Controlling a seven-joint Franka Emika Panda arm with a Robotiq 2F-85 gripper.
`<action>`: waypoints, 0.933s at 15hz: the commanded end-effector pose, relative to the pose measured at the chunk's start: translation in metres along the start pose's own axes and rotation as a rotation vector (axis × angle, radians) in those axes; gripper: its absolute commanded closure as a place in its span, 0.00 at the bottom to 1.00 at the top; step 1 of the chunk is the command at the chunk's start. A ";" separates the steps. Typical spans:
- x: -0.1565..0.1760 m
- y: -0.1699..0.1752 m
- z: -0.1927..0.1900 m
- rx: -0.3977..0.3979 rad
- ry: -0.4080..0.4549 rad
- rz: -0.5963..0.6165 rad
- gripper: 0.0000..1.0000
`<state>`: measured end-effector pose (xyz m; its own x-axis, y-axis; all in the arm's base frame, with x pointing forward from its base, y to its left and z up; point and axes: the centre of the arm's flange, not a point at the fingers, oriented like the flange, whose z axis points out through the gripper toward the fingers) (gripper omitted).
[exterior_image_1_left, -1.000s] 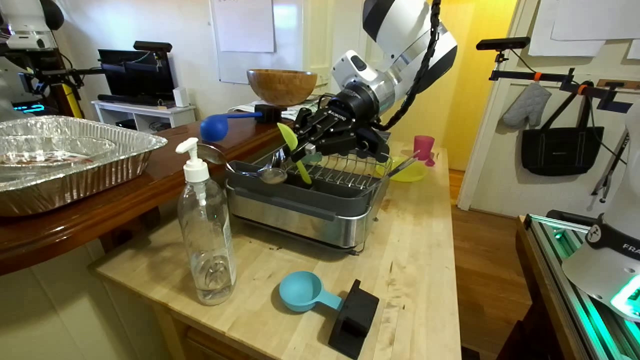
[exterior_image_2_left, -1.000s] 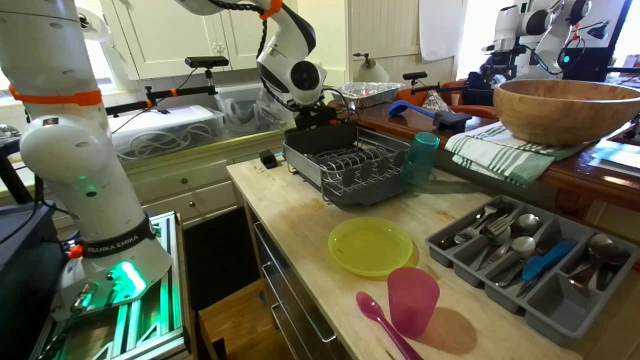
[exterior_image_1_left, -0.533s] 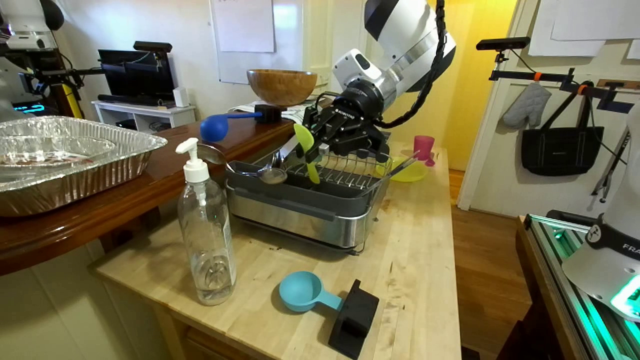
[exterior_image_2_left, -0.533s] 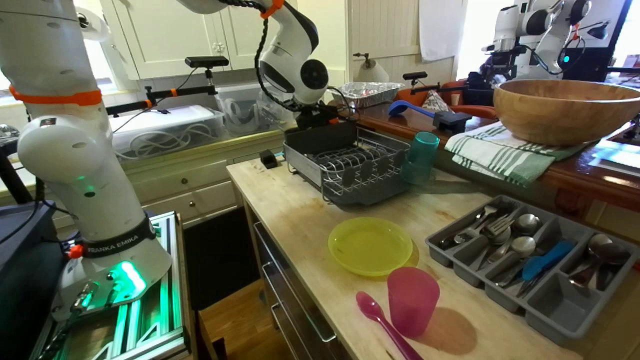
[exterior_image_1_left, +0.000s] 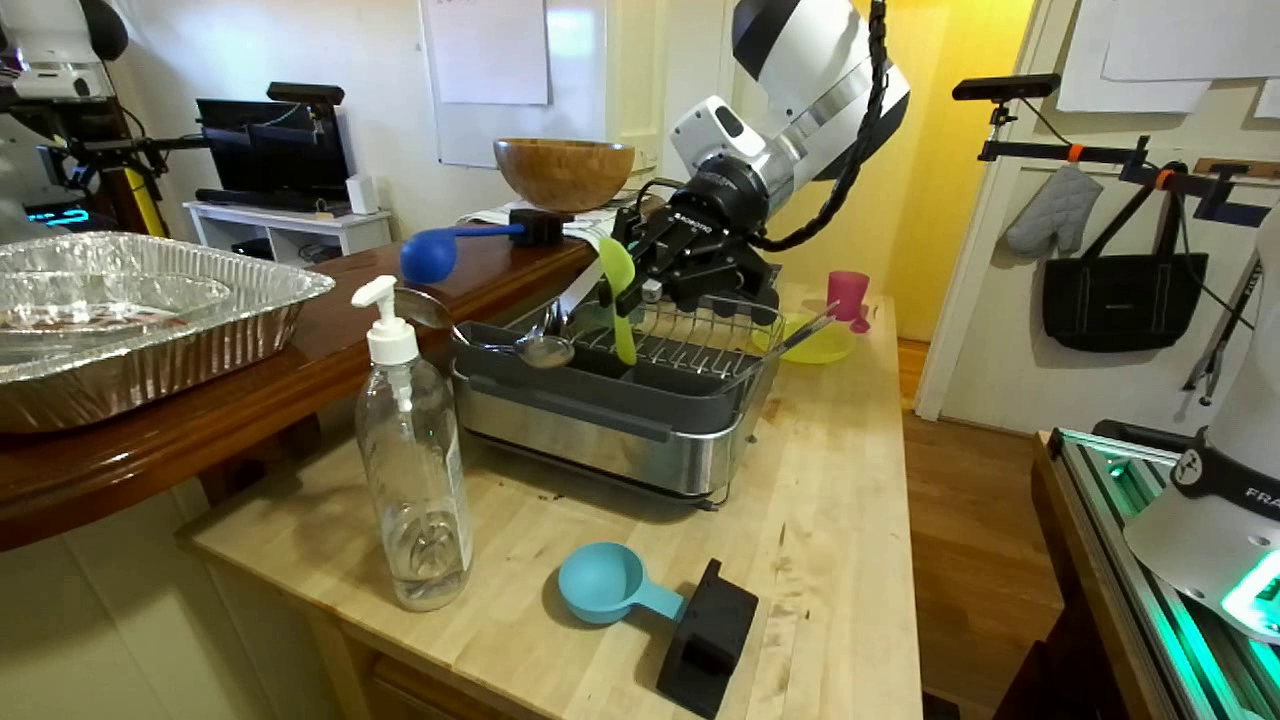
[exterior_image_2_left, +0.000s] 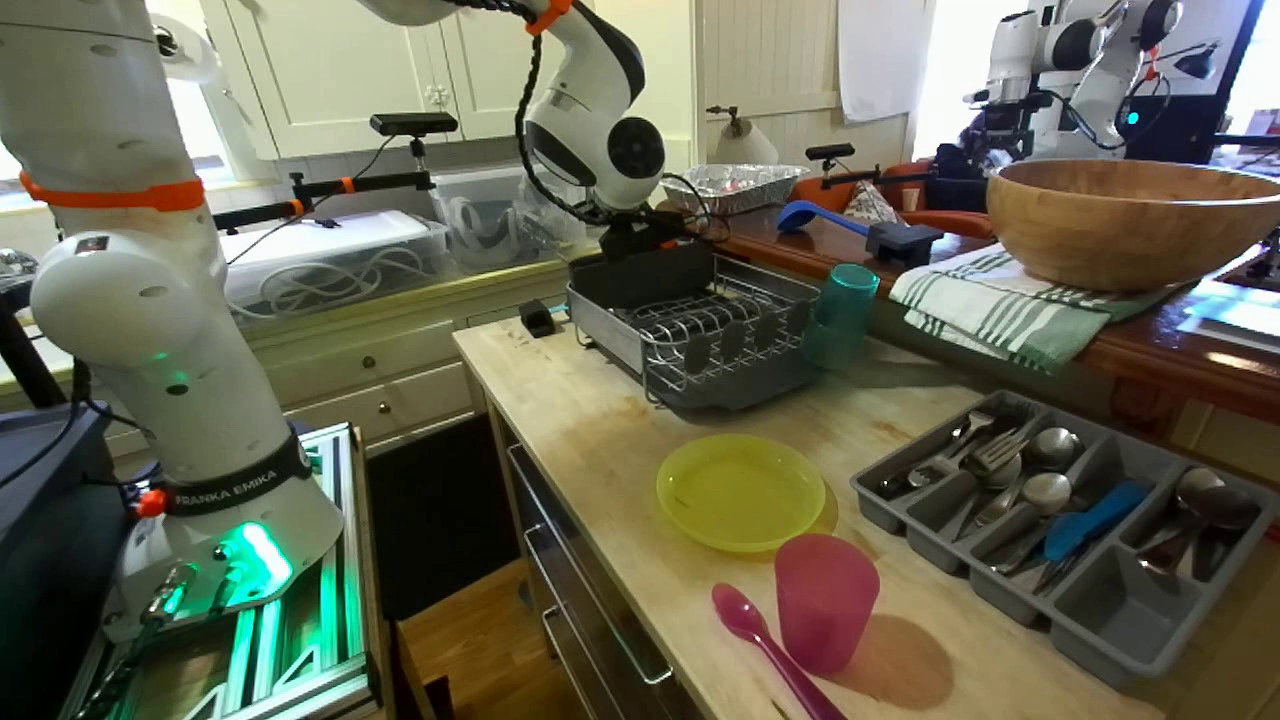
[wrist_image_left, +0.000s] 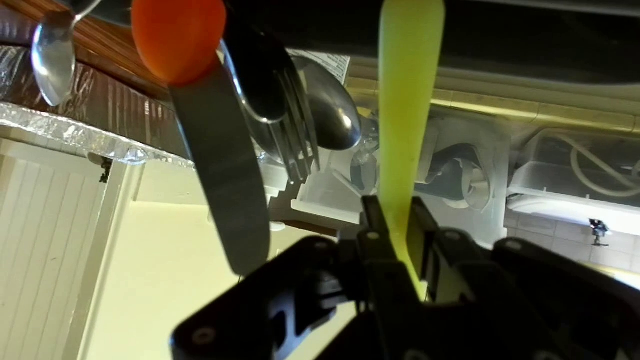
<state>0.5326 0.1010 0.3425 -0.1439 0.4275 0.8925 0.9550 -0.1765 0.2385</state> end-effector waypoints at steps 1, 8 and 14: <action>-0.007 0.004 -0.001 -0.018 0.001 -0.028 0.96; -0.011 0.005 0.015 -0.030 0.026 -0.011 0.96; -0.019 0.008 0.024 -0.039 0.026 0.000 0.96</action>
<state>0.5391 0.1072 0.3276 -0.1378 0.4006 0.9058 0.9510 -0.2022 0.2340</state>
